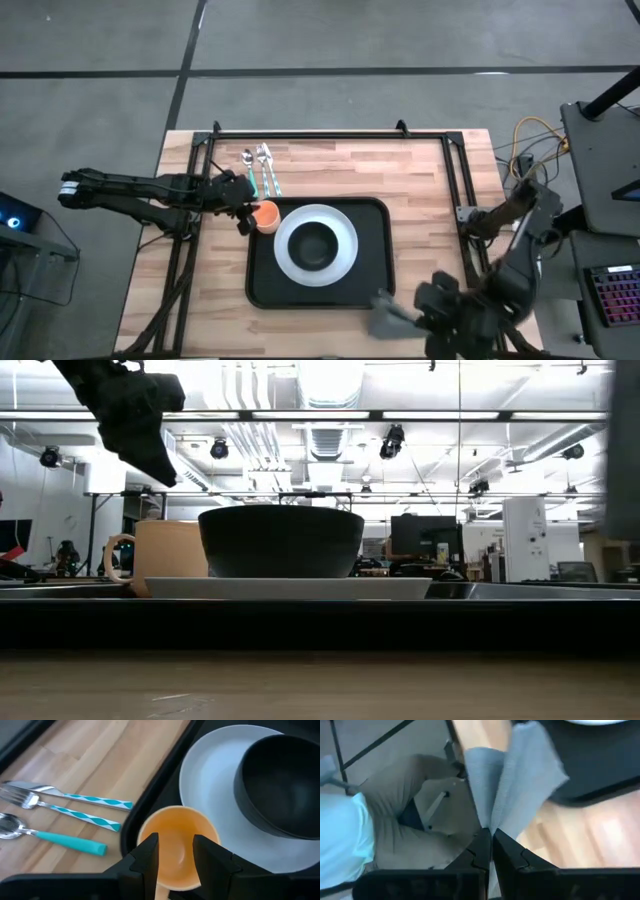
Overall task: Set up tray
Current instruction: Put the gray napkin to the right of the white plate on the black serving tray
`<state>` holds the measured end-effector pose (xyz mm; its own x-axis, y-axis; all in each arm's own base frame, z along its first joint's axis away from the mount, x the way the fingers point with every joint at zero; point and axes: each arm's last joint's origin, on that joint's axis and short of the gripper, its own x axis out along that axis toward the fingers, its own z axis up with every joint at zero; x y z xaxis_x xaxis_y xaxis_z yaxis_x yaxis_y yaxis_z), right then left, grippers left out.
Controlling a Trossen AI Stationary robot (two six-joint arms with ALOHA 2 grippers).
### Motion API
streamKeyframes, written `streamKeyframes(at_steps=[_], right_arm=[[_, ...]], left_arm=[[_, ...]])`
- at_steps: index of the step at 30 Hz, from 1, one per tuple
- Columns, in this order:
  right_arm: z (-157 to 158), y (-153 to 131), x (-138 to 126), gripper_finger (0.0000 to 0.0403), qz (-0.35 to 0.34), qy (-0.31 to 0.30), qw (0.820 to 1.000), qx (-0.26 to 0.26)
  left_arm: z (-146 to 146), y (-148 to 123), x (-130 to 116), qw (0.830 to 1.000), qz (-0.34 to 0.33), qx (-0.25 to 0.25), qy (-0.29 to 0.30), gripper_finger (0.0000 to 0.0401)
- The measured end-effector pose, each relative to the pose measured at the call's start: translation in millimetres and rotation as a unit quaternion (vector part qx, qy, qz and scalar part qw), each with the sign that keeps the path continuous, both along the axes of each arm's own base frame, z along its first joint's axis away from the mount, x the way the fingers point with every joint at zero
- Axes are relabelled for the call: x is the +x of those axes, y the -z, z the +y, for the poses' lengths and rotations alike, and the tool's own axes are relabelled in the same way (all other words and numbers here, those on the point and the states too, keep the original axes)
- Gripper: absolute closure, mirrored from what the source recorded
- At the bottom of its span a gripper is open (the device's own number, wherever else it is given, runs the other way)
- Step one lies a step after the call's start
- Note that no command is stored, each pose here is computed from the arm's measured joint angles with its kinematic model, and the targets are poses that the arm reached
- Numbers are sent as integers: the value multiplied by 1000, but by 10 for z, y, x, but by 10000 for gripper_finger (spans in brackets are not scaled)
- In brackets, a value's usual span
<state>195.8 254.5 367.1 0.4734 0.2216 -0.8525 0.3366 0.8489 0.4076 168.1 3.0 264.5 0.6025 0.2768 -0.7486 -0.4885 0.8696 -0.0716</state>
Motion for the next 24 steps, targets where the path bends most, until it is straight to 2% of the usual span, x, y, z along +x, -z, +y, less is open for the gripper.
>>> streamKeyframes(at_steps=[5,10,14,18,24], right_arm=[[165,207,44,395,24,-47,998,16],[-13,361,277,395,32,-92,994,41],[-257,484,445,395,13,-106,992,69],[-597,686,478,395,41,-112,992,41],[-1146,899,478,395,43,-104,994,-2]], left_arm=[[-5,2,1,1000,-2,-12,1,299],[-6,4,6,1000,-2,-12,1,299],[-6,10,13,1000,0,-12,1,299],[-6,20,22,1000,4,-12,1,299],[-6,20,23,1000,4,-12,1,299]])
